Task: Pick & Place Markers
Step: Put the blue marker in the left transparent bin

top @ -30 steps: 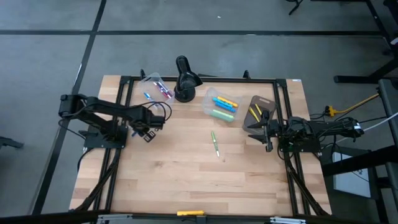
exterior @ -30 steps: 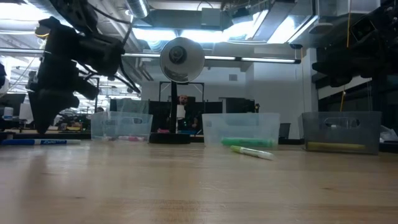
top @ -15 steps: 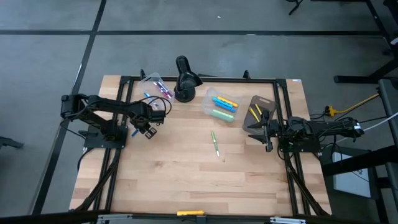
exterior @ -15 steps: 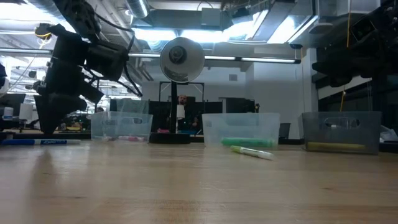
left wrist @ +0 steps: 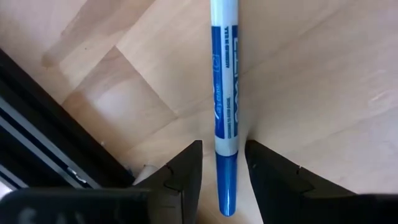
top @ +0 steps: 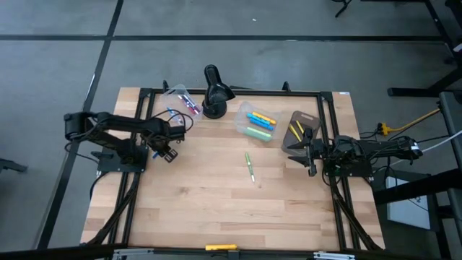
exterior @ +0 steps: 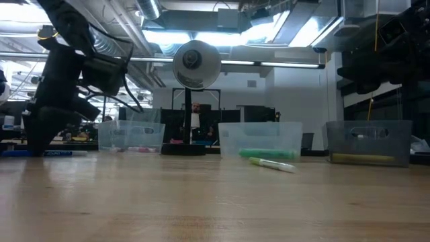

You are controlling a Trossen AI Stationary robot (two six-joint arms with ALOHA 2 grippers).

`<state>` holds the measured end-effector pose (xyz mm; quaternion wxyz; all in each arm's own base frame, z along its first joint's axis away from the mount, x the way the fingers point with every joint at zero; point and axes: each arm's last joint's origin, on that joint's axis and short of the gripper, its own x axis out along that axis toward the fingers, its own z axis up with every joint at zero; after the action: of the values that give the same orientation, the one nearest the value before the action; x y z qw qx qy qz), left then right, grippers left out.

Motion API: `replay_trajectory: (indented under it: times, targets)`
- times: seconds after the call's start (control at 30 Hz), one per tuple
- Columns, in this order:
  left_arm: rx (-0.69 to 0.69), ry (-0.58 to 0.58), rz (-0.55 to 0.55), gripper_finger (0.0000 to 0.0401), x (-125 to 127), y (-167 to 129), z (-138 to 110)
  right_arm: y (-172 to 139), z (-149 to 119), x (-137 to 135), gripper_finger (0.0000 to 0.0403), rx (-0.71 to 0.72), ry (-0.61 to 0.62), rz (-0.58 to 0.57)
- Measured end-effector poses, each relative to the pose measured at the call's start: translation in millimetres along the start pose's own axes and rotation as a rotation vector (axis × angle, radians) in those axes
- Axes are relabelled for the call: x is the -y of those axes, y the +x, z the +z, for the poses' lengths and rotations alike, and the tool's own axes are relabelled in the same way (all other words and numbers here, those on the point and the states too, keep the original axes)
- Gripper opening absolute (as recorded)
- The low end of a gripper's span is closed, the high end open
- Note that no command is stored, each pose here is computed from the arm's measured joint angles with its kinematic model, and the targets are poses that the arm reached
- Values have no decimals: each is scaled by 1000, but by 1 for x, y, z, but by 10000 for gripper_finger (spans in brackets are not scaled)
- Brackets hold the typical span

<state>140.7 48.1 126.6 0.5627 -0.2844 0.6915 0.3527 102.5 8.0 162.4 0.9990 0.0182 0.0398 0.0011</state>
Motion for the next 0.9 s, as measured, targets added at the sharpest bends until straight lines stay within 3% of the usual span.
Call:
replay_trajectory:
  times: [0.13,0.4,0.9]
  targets:
    - [45,-6,-40,108,-2,-7,0,0,0,0,194,0,0,0]
    - [81,-10,-82,31,0,-9,2,0,0,0,194,0,0,0]
    - [112,3,-78,28,1,-10,3,0,0,0,194,1,0,0]
